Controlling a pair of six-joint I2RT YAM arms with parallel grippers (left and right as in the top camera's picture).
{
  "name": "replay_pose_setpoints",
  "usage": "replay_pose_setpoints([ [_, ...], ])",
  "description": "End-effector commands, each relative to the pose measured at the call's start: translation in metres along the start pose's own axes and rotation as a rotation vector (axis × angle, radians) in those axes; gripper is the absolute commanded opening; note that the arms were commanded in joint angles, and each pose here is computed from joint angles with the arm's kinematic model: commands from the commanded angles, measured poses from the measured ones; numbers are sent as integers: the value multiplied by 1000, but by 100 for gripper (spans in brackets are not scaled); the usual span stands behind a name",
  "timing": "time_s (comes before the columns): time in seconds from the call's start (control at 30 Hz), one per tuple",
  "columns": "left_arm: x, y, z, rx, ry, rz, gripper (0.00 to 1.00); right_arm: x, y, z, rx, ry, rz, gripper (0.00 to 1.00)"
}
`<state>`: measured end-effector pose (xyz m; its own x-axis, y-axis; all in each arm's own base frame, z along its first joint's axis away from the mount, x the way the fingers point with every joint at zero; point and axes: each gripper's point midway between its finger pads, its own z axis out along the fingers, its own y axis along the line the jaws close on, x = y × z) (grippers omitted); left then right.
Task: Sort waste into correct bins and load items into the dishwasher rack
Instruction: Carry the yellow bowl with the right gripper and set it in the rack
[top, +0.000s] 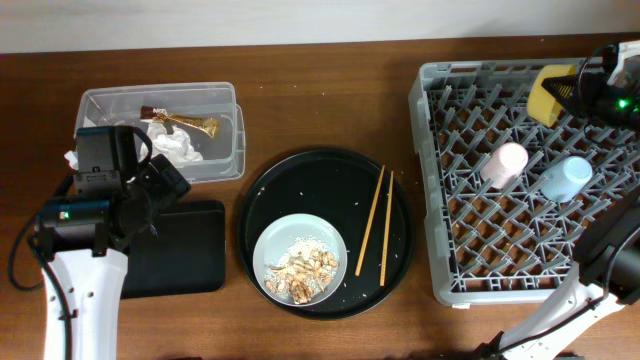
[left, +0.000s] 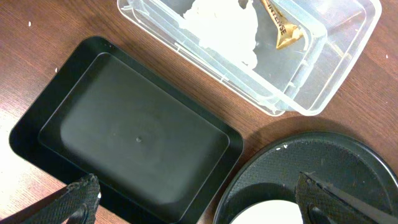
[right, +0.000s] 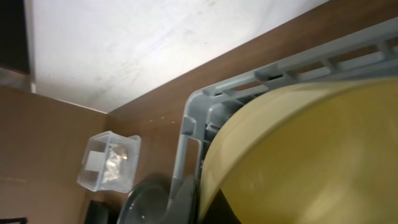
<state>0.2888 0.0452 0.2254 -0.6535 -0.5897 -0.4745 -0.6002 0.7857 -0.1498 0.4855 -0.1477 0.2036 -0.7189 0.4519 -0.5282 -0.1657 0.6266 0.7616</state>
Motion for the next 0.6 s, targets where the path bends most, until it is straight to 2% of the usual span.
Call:
replay_pose_setpoints([
  [0.0, -3, 3, -3, -7, -19, -12, 99, 6, -2, 6, -71, 9, 49, 4],
  [0.1, -3, 3, -3, -7, -19, -12, 99, 17, -15, 11, -67, 37, 133, 4],
  [0.23, -3, 3, -3, -7, -19, -12, 99, 28, -35, 8, 37, 67, 186, 4],
  [0.57, -3, 3, -3, -7, -19, -12, 99, 41, -60, -33, 108, 52, 340, 5],
])
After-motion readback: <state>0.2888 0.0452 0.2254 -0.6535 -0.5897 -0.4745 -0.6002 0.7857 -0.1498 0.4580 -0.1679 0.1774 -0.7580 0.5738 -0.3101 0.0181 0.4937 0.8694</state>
